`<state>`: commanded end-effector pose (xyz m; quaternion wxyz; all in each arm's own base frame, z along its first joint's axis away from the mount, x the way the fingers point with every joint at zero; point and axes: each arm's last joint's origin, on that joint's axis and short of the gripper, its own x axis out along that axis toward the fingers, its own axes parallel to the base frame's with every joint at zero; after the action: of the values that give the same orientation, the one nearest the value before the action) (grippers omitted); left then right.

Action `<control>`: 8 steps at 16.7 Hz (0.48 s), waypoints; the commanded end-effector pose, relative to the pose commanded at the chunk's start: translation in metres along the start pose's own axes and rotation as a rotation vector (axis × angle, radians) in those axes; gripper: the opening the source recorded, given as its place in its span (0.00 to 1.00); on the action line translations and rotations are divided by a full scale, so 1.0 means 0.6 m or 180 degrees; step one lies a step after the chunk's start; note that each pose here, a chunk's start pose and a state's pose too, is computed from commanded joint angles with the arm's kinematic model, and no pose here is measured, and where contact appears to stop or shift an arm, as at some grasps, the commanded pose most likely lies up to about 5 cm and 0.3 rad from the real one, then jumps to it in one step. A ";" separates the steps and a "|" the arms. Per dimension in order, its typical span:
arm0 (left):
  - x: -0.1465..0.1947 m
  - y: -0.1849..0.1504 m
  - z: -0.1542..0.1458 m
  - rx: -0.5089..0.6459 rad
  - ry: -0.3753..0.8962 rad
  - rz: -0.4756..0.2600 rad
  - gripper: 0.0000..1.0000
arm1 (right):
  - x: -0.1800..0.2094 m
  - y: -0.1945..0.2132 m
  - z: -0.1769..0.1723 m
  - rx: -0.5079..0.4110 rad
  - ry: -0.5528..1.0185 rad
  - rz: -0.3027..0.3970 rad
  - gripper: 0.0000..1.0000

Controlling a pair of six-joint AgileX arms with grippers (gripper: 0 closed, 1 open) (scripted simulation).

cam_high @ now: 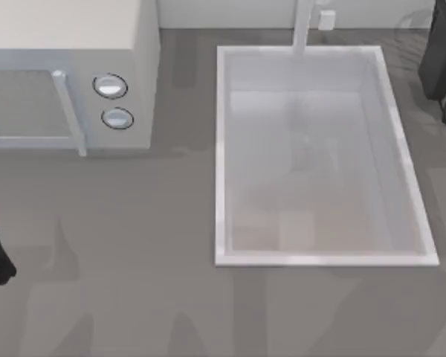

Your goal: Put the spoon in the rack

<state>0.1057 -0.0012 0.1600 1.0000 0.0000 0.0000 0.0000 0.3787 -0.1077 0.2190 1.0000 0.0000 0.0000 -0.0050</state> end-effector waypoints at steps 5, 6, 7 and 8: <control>0.000 0.000 0.000 0.0000 0.0000 0.0000 1.00 | 0.000 0.000 0.000 0.0000 0.0000 0.0000 1.00; 0.000 0.000 0.000 0.0000 0.0000 0.0000 1.00 | 0.000 0.000 0.000 0.0000 0.0000 0.0000 1.00; 0.000 0.000 0.000 0.0000 0.0000 0.0000 1.00 | 0.000 0.000 0.000 0.0000 0.0000 0.0000 1.00; 0.000 0.000 0.000 0.0000 0.0000 0.0000 1.00 | 0.000 0.000 0.000 0.0000 0.0000 0.0000 1.00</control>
<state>0.1057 -0.0012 0.1600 1.0000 0.0000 0.0000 0.0000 0.3787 -0.1077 0.2190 1.0000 0.0000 0.0000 -0.0050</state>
